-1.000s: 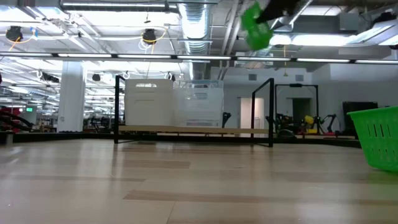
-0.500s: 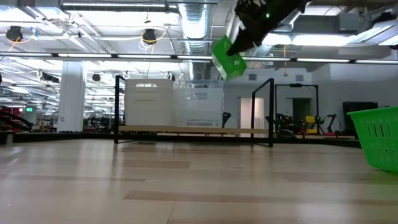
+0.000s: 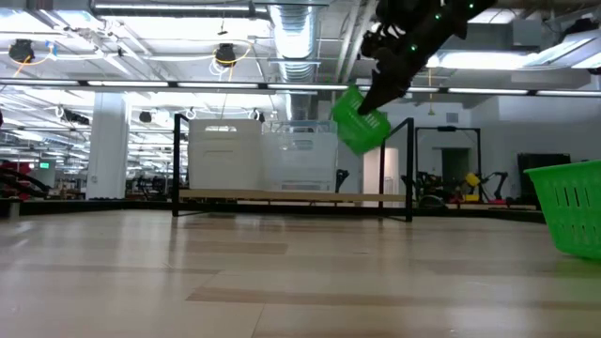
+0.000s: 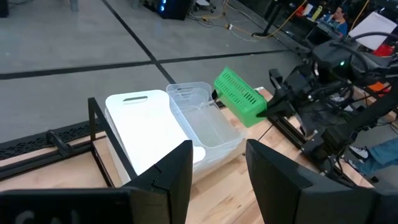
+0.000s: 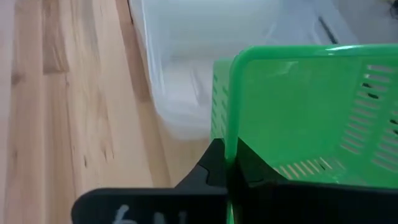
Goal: Stack baskets on shelf by color
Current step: Put the top green bin on the shelf
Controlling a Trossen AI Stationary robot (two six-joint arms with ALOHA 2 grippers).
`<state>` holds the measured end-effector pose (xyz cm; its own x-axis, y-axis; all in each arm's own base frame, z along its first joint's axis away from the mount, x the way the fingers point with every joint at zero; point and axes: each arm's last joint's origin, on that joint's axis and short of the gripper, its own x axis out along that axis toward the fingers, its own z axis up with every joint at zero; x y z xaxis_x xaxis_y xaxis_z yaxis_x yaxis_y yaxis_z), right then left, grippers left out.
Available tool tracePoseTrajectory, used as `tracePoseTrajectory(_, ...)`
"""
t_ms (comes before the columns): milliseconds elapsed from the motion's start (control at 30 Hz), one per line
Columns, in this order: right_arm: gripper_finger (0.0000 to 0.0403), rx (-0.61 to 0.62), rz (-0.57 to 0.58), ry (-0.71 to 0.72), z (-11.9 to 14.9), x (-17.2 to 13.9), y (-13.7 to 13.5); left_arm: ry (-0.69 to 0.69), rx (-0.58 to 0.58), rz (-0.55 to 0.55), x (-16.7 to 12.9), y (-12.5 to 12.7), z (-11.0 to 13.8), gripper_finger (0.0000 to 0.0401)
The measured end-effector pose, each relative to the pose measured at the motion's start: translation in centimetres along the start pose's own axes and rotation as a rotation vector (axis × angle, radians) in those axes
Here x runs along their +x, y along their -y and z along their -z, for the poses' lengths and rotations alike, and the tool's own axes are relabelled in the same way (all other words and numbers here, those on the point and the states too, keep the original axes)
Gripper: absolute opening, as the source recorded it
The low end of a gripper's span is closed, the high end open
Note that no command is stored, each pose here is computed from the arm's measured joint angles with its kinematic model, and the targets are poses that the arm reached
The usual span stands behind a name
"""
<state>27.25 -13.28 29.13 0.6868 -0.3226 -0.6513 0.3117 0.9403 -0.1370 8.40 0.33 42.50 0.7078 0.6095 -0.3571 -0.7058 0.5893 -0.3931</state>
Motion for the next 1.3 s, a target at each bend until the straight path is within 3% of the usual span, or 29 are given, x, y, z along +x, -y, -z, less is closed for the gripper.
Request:
tracePoseTrajectory(333, 0.0003, 0.012, 0.003, -0.116, 2.5, 0.9, 0.4, 0.0, -0.001, 0.0, 0.0, 0.0, 0.0, 0.0137)
tracePoseTrajectory(700, 0.0003, -0.104, -0.009, -0.207, 3.7, 3.4, 0.8, 0.0, -0.023, 0.0, 0.0, 0.0, 0.0, 0.0137)
tracePoseTrajectory(1300, 0.0009, -0.303, -0.102, -0.396, 2.3, 8.0, 1.2, -0.004, -0.043, 0.0, 0.0, 0.0, 0.0, 0.0137)
